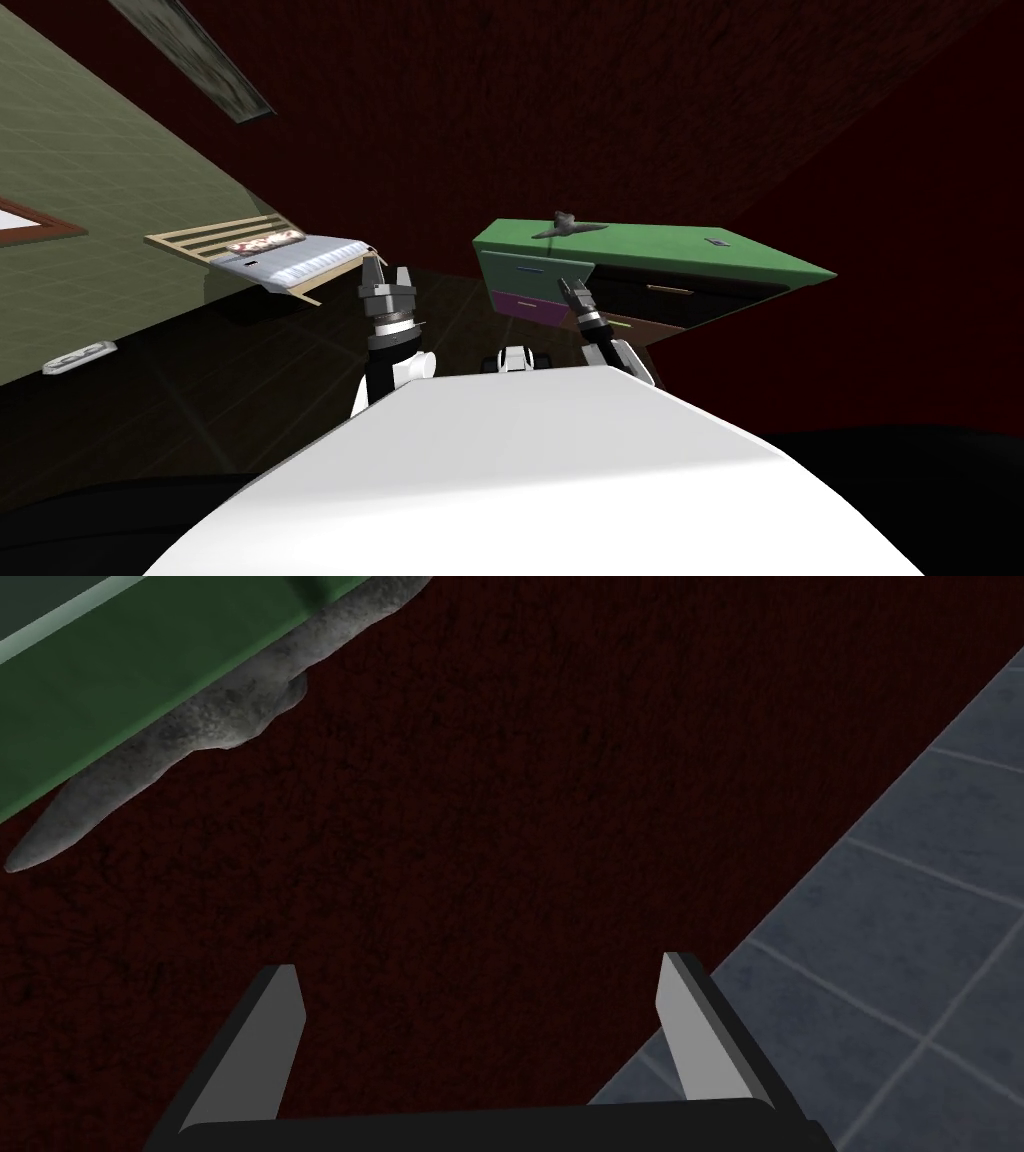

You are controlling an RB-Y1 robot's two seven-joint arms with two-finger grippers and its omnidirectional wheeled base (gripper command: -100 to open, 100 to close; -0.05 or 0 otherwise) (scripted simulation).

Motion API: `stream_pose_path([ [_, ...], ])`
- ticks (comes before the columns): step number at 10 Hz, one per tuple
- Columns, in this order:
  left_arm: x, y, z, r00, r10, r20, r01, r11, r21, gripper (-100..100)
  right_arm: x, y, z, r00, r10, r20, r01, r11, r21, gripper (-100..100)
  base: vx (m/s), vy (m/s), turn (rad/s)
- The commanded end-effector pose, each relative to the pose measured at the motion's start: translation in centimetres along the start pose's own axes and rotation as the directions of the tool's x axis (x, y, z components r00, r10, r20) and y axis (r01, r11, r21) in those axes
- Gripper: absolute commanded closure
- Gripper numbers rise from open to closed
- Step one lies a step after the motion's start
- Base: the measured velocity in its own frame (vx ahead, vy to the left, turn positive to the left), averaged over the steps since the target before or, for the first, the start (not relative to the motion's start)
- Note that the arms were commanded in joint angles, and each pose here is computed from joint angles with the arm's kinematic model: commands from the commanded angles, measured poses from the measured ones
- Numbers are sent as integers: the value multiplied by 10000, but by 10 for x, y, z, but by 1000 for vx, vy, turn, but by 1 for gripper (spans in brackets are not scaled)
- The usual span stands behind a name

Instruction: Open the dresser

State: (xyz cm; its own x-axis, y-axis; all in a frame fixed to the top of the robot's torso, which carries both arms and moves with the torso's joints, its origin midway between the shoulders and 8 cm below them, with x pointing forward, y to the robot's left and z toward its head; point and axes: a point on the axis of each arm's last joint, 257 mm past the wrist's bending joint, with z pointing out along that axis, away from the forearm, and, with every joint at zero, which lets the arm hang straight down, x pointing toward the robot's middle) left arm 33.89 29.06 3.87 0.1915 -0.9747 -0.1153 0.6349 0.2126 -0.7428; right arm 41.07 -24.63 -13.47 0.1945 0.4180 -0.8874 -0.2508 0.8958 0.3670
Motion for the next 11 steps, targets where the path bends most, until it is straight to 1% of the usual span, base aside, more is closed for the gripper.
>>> stream_pose_path([
  [1, 0, 0, 0, 10000, 0, 1, 0, 10000, -1, 0, 8, -8, 0, 9926, -1182, -269, 1185, 9929, 84, -100, 69, 99, -60],
  [2, 0, 0, 0, 10000, 0, 0, 0, 10000, 0, 0, 16, -14, -1, 9822, -1808, -500, 1817, 9832, 141, -100, 90, 112, -72],
  [4, 0, 0, 0, 10000, 0, 0, 0, 10000, 0, 0, 16, -14, -1, 9750, -2163, -505, 2172, 9761, 123, -100, 51, 79, -30],
  [5, 0, 0, 0, 10000, 0, 0, 0, 10000, 1, 0, 23, -22, -1, 9545, -2889, -738, 2908, 9567, 150, -100, 56, 76, -86],
  [6, 0, 0, 0, 10000, 1, 0, -1, 10000, -1, 0, 23, -22, -1, 9482, -3090, -741, 3107, 9504, 134, -100, 59, 79, -59],
  [7, 0, 0, 0, 10000, 0, 0, 0, 10000, 0, 0, 29, -29, -2, 9236, -3709, -973, 3740, 9273, 147, -100, 84, 94, -76],
  [8, 0, 0, 0, 10000, 0, 0, 0, 10000, -1, 0, 29, -29, -2, 9125, -3973, -977, 4003, 9163, 119, -100, 76, 93, -52],
  [9, 0, 0, 0, 10000, 0, 0, 0, 10000, 0, 0, 36, -37, -3, 8832, -4532, -1208, 4577, 8890, 112, -100, 85, 104, -80],
  [10, 0, 0, 0, 10000, 0, 0, 0, 10000, 0, 0, 36, -37, -3, 8707, -4768, -1210, 4811, 8766, 79, -100, 68, 83, -40],
  [11, 0, 0, 0, 10000, 0, 0, 0, 10000, 1, 0, 36, -37, -3, 8677, -4821, -1211, 4864, 8737, 72, -100, 23, 35, 8],
])
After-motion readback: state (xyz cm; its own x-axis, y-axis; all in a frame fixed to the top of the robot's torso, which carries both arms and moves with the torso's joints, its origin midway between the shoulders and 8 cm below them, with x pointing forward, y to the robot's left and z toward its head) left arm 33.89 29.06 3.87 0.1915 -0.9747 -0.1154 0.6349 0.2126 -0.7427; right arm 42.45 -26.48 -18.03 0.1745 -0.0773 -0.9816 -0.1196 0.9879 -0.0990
